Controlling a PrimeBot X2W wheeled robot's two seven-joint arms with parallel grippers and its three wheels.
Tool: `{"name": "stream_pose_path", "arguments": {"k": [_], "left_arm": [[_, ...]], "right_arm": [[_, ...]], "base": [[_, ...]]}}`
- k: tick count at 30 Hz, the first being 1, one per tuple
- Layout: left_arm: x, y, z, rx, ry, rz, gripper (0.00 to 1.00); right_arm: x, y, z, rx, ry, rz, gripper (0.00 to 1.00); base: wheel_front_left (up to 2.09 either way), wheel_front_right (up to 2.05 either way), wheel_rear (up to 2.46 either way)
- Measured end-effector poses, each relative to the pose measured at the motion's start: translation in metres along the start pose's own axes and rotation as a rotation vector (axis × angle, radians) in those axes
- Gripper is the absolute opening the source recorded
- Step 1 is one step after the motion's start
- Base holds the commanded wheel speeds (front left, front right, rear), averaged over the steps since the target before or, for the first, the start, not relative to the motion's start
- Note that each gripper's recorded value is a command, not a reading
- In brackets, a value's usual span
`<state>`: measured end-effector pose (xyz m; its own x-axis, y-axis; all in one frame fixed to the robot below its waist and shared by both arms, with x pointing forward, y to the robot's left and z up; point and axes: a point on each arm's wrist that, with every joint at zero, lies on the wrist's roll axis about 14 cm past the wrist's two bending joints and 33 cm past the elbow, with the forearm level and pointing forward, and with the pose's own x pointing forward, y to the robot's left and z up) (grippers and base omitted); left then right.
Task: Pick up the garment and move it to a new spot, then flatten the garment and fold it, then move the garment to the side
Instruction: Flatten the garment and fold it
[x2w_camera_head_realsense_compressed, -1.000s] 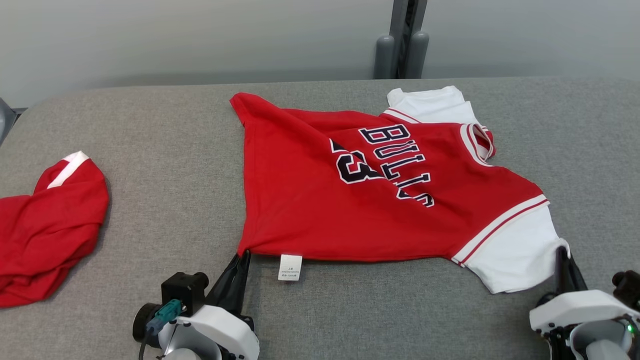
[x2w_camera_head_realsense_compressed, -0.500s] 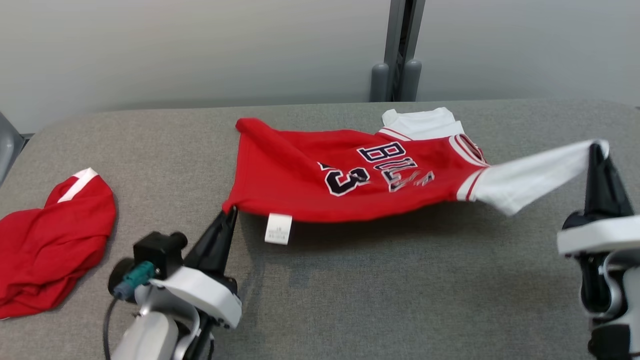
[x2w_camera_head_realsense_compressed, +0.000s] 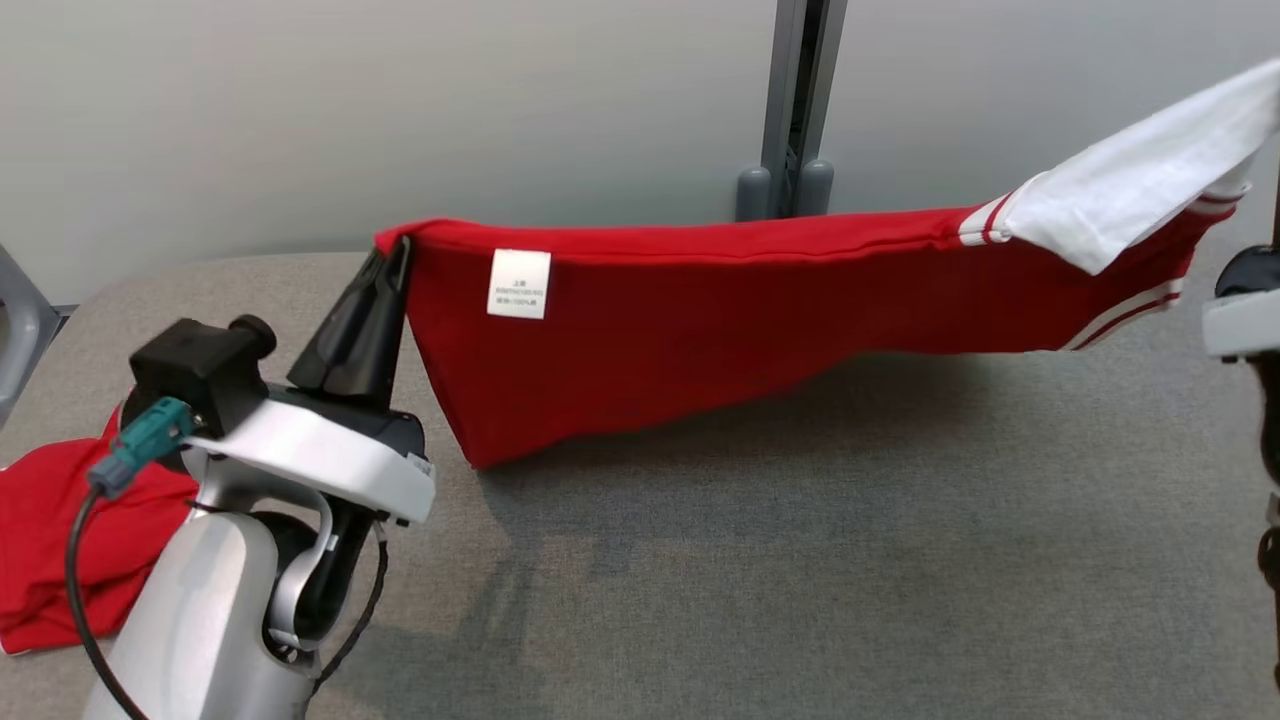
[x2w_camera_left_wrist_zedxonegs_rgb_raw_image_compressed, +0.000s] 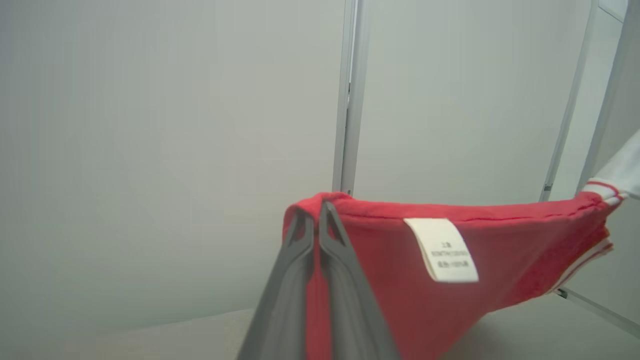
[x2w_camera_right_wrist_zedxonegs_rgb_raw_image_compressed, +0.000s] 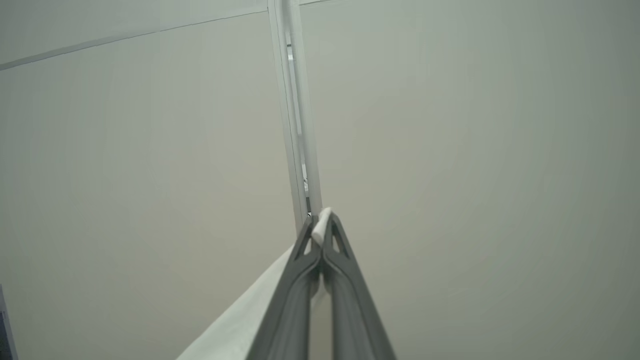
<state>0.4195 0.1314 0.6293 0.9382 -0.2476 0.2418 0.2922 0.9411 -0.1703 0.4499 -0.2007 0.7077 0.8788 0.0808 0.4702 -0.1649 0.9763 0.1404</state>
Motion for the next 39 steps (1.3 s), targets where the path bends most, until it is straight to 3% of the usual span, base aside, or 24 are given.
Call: {"name": "stream_pose_path", "arguments": {"k": [12, 20, 24, 25, 28, 31, 39], "left_arm": [[0.036, 0.000, 0.039, 0.111, -0.030, -0.046, 0.00], [0.104, 0.013, 0.052, 0.196, -0.002, -0.103, 0.00], [0.153, 0.028, 0.049, 0.317, 0.012, -0.116, 0.00], [0.167, 0.028, 0.047, 0.340, 0.011, -0.125, 0.00], [0.217, 0.037, 0.025, 0.341, -0.004, -0.120, 0.00], [0.251, 0.048, 0.028, 0.334, -0.085, -0.083, 0.00], [0.293, 0.072, -0.012, 0.294, -0.175, -0.003, 0.00]], "right_arm": [[0.047, 0.016, 0.048, -0.126, -0.032, 0.063, 0.00], [0.114, 0.014, 0.050, -0.171, -0.023, 0.088, 0.00], [0.161, 0.017, 0.044, -0.324, -0.032, 0.121, 0.00], [0.175, 0.018, 0.043, -0.317, -0.045, 0.122, 0.00], [0.219, 0.020, 0.016, -0.281, -0.055, 0.130, 0.00], [0.248, 0.018, 0.016, -0.257, -0.138, 0.117, 0.00], [0.276, 0.008, -0.058, -0.196, -0.189, 0.081, 0.00]], "base": [[0.00, 0.00, 0.00], [0.00, 0.00, 0.00], [0.00, 0.00, 0.00], [0.00, 0.00, 0.00], [0.00, 0.00, 0.00], [0.00, 0.00, 0.00], [0.00, 0.00, 0.00]]}}
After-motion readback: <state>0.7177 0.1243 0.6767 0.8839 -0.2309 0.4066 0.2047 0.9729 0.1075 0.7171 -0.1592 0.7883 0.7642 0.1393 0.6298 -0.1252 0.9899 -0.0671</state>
